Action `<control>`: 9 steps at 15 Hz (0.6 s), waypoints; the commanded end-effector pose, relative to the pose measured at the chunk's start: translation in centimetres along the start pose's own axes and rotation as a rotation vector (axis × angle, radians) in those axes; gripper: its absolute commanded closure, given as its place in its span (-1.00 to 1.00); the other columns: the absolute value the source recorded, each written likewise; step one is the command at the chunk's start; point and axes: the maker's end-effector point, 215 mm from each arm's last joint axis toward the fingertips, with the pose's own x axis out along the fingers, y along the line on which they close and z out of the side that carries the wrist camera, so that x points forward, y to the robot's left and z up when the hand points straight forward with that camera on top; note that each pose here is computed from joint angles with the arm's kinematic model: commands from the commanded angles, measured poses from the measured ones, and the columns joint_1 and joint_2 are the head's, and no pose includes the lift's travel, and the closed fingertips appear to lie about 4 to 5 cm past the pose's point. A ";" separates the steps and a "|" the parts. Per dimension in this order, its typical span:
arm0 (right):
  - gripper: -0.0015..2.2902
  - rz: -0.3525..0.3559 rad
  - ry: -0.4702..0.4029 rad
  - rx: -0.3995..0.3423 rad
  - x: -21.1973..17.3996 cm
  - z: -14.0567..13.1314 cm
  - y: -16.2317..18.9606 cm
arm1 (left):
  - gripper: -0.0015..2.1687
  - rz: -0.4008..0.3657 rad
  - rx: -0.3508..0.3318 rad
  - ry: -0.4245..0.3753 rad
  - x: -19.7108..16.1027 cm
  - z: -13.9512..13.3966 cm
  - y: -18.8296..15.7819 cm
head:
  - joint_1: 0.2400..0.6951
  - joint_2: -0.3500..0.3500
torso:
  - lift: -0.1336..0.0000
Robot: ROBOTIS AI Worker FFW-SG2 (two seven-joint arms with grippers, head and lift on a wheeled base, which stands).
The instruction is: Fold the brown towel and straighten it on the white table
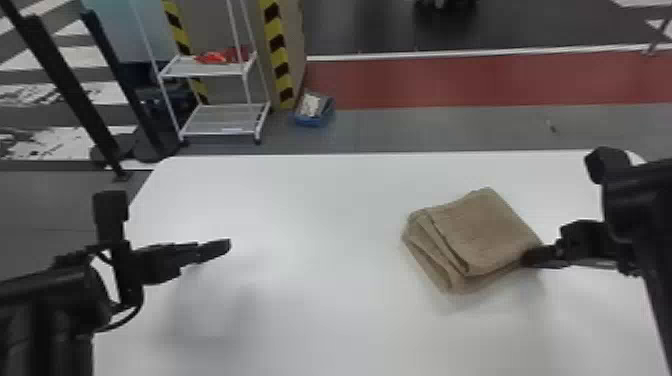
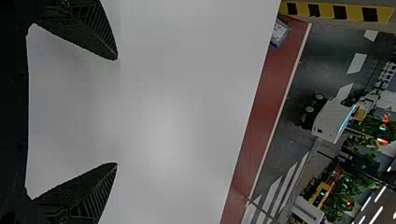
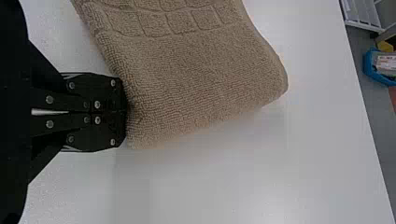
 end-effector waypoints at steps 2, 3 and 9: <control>0.79 0.043 -0.005 0.052 0.6 -0.2 0.4 | -0.93 0.002 -0.001 0.000 0.0 0.0 0.1 | 1.00 0.33 | -0.85; 0.79 0.057 -0.012 0.057 0.6 0.0 0.7 | -0.93 0.000 -0.002 -0.001 0.0 0.0 0.1 | 1.00 0.33 | -0.85; 0.79 0.092 -0.032 0.083 1.0 0.4 1.7 | -0.93 0.006 0.003 0.001 -0.1 -0.1 0.5 | 1.00 0.36 | -0.85</control>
